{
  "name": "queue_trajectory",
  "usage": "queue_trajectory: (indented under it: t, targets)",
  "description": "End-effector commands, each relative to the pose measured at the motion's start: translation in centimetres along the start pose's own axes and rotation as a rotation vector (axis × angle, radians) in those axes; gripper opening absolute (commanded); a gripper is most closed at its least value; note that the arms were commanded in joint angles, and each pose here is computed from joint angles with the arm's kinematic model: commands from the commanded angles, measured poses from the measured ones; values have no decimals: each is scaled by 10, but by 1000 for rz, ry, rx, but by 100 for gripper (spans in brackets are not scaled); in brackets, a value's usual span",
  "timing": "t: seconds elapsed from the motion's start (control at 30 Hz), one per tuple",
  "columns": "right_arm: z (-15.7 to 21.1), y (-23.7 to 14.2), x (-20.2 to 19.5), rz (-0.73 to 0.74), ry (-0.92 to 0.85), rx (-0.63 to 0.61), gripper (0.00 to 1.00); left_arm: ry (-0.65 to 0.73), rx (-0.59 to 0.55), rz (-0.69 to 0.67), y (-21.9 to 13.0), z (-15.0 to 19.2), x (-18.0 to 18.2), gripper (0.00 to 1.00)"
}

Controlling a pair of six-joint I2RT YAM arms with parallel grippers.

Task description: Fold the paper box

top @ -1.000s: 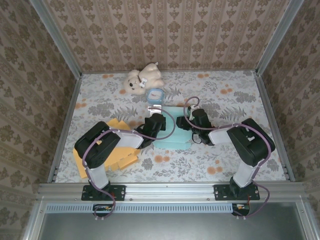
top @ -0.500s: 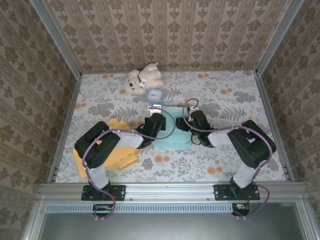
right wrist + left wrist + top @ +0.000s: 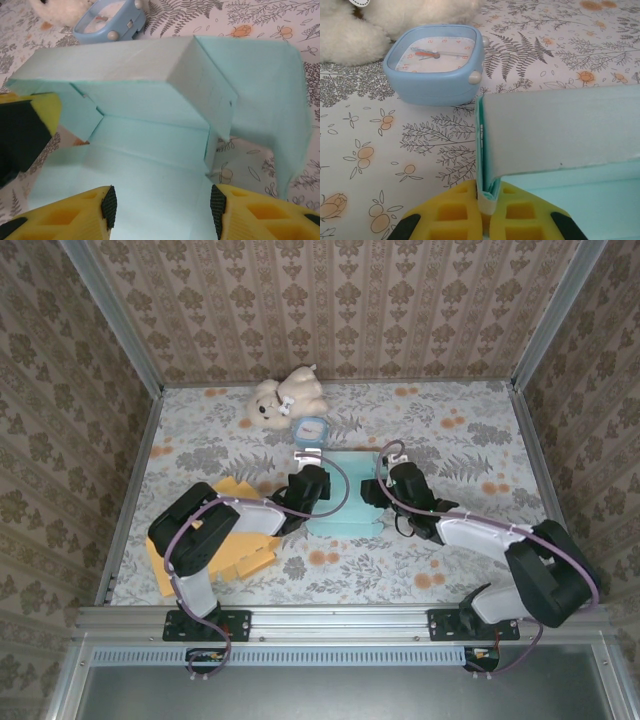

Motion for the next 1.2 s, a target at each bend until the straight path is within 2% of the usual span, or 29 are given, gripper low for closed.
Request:
queue_trajectory:
  t: [0.0, 0.2, 0.43, 0.87, 1.17]
  targets:
    - [3, -17, -2, 23, -32, 20, 55, 7, -19, -1, -4, -13, 4, 0]
    - [0, -45, -26, 149, -91, -33, 57, 55, -19, 51, -3, -15, 15, 0]
    - [17, -36, -60, 222, -53, -18, 57, 128, -17, 138, -9, -15, 18, 0]
    - [24, 2, -41, 47, -68, 6, 51, 132, -5, 157, -8, -10, 18, 0]
    - [23, 11, -40, 45, -77, 16, 53, 134, 7, 165, -4, -6, 16, 0]
Point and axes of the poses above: each hand's point on the last joint's axis, 136 mm out from that joint toward the fingers, its own y axis out along the fingers, its own x axis along the line the jaws close on, z = x × y, the point moved 3 cm from there along -y, back along the fingers, and after that the axes turned 9 degrees about -y, right-handed, at the moved point
